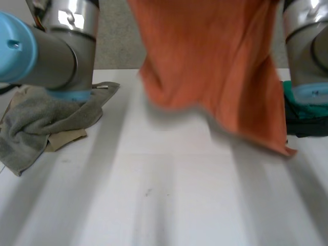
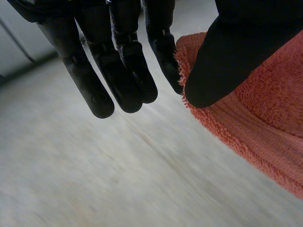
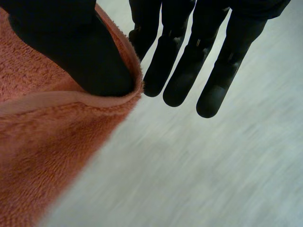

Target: Fold the laundry.

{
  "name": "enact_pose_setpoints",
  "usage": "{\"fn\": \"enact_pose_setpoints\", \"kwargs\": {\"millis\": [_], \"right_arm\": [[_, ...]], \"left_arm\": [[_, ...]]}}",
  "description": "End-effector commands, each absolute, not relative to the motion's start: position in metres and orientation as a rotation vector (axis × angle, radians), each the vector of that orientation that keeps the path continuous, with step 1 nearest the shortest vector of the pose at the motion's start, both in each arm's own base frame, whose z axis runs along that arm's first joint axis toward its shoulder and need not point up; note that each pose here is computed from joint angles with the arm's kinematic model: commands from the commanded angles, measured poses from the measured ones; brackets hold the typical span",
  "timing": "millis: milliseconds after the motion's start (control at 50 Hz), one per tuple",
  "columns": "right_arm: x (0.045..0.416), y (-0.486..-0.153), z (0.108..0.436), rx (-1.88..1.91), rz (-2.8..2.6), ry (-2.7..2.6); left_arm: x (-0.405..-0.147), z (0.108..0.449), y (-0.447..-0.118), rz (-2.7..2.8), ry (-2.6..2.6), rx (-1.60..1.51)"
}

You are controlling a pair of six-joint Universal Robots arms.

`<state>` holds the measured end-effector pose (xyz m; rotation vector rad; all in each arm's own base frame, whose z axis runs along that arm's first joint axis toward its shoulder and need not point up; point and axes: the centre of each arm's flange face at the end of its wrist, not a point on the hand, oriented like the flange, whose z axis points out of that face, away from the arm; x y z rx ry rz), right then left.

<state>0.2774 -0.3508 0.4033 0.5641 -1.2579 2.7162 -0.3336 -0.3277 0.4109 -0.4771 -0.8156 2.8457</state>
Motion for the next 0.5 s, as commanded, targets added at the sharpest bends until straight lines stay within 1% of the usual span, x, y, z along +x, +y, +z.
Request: {"fn": "enact_pose_setpoints", "kwargs": {"millis": [20, 40, 100, 140, 160, 180, 200, 220, 280, 300, 340, 380, 420, 460, 500], "right_arm": [[0.278, -0.331, 0.435, 0.579, 2.869, -1.024], [0.28, -0.33, 0.431, 0.604, 2.86, -1.051], [0.283, -0.329, 0.413, 0.716, 2.801, -1.201], [0.281, -0.33, 0.4, 0.774, 2.743, -1.308], [0.281, -0.329, 0.387, 0.833, 2.686, -1.409], [0.281, -0.328, 0.381, 0.866, 2.655, -1.46], [0.281, -0.327, 0.371, 0.909, 2.613, -1.53], [0.281, -0.325, 0.354, 0.986, 2.542, -1.636], [0.28, -0.323, 0.325, 1.088, 2.417, -1.813], [0.279, -0.324, 0.304, 1.137, 2.332, -1.917], [0.278, -0.324, 0.288, 1.167, 2.263, -1.987], [0.278, -0.325, 0.267, 1.207, 2.17, -2.055], [0.276, -0.325, 0.261, 1.22, 2.134, -2.058], [0.273, -0.325, 0.257, 1.218, 2.099, -2.046], [0.271, -0.325, 0.256, 1.2, 2.08, -2.046]], "left_arm": [[-0.31, 0.441, -0.314, 2.892, -0.763, -0.239], [-0.308, 0.43, -0.314, 2.874, -0.841, -0.267], [-0.305, 0.411, -0.31, 2.838, -0.966, -0.321], [-0.303, 0.389, -0.305, 2.792, -1.085, -0.378], [-0.302, 0.38, -0.304, 2.773, -1.129, -0.4], [-0.301, 0.371, -0.302, 2.756, -1.169, -0.425], [-0.3, 0.349, -0.298, 2.71, -1.253, -0.476], [-0.299, 0.342, -0.295, 2.694, -1.279, -0.492], [-0.293, 0.31, -0.283, 2.619, -1.391, -0.576], [-0.292, 0.304, -0.28, 2.603, -1.409, -0.593], [-0.289, 0.286, -0.272, 2.552, -1.465, -0.652], [-0.288, 0.277, -0.267, 2.524, -1.485, -0.687], [-0.287, 0.272, -0.262, 2.504, -1.492, -0.711], [-0.286, 0.275, -0.26, 2.504, -1.483, -0.712], [-0.283, 0.286, -0.256, 2.527, -1.453, -0.695]]}}
